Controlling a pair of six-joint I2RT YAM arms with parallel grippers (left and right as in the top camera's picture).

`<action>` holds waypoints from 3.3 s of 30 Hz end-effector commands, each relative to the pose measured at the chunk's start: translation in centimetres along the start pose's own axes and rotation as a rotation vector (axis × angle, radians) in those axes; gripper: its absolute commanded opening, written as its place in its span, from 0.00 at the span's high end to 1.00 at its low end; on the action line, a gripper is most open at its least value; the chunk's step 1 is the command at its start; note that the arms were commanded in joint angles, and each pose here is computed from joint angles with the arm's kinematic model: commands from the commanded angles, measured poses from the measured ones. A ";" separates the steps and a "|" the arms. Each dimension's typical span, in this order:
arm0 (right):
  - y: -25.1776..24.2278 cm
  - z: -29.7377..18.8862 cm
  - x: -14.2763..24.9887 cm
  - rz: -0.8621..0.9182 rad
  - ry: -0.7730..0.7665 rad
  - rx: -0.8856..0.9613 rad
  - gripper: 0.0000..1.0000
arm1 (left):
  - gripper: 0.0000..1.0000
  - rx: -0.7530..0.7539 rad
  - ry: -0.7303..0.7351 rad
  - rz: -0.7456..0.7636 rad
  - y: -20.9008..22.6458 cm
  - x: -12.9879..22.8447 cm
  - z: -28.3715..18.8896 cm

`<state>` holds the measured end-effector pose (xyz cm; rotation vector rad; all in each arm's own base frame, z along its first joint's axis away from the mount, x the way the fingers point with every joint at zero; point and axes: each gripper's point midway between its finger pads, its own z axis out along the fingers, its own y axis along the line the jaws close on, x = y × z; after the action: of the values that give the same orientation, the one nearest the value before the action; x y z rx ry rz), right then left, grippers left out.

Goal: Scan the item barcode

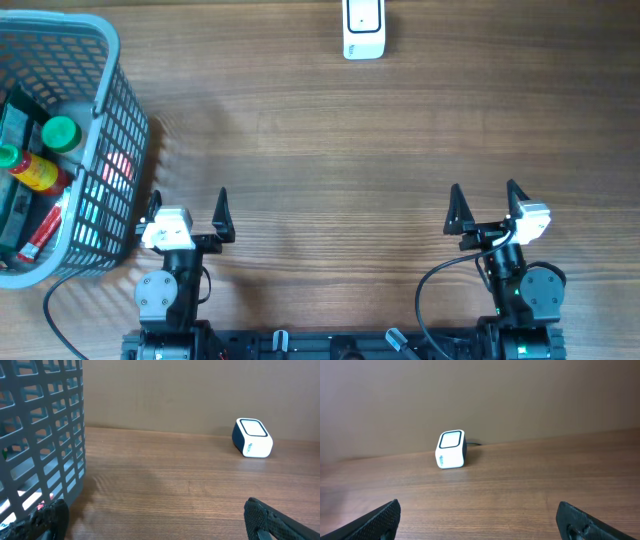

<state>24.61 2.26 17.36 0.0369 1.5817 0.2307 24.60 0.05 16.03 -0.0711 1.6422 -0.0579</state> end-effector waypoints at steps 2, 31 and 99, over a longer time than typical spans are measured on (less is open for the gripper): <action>0.1 0.0 -0.1 -0.013 -0.006 0.001 0.00 | 0.00 0.014 0.002 -0.013 -0.3 0.3 0.0; 0.1 0.0 -0.1 -0.013 -0.006 0.001 0.00 | 0.00 0.014 0.002 -0.013 -0.2 0.3 0.0; 0.1 0.0 -0.1 -0.013 -0.006 0.001 0.00 | 0.00 0.160 0.273 -0.186 -5.6 -24.2 2.7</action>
<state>24.60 2.47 17.29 0.0309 1.5851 0.2363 27.44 -3.90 41.05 -0.0540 1.8303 -0.3678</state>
